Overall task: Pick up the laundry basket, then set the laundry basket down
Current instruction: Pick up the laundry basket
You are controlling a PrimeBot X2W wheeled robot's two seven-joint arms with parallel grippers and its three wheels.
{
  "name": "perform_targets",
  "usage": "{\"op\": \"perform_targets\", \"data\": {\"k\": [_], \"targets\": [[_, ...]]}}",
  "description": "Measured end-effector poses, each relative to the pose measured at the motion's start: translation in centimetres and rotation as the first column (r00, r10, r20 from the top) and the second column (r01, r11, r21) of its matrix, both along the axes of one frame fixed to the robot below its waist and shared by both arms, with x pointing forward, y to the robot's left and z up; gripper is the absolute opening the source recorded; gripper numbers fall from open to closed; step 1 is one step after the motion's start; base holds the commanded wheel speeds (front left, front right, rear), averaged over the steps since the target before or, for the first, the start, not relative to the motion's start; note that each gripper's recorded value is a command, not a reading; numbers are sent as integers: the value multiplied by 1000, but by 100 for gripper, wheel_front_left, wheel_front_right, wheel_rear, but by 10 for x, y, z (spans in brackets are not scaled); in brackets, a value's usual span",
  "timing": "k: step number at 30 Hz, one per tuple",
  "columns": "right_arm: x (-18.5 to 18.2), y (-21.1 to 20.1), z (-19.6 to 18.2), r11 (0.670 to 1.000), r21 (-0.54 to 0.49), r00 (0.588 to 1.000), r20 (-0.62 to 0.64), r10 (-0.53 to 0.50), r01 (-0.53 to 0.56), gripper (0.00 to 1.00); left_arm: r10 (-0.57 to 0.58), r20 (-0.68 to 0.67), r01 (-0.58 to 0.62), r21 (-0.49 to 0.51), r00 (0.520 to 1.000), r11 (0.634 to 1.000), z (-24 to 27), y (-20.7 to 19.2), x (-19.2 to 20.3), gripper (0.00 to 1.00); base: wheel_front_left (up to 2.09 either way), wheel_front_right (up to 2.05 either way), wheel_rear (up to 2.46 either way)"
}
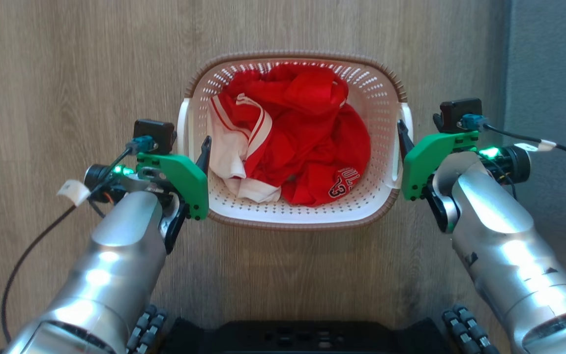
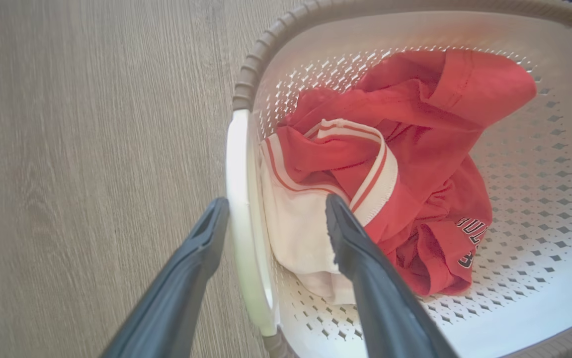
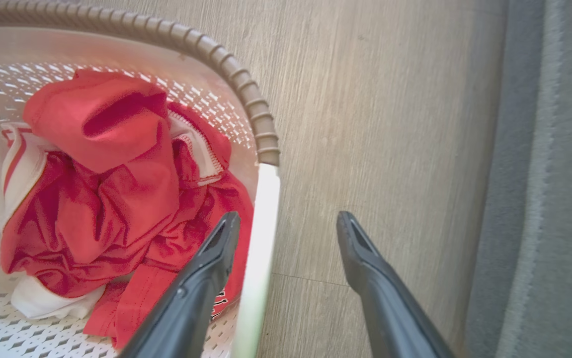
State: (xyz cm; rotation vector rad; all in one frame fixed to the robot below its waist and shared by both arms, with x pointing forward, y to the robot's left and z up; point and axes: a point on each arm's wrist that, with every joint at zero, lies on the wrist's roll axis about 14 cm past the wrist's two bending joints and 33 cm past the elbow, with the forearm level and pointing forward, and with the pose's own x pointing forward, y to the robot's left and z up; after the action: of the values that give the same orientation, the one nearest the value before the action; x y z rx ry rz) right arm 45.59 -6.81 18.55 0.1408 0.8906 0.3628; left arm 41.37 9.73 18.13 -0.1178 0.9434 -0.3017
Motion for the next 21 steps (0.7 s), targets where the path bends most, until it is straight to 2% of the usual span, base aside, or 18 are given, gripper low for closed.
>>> {"op": "perform_targets", "data": {"k": [8, 21], "targets": [[-11, 12, -20, 999, 29, 996, -90, 20, -17, 100, -27, -85, 28, 3, 996, 1000, -19, -1, -8, 100, 0, 0, 0], [-20, 15, -54, 999, 21, 979, -199, 46, -43, 100, -92, -171, 93, -2, 981, 996, -45, -8, -13, 100, 0, 0, 0]]}}
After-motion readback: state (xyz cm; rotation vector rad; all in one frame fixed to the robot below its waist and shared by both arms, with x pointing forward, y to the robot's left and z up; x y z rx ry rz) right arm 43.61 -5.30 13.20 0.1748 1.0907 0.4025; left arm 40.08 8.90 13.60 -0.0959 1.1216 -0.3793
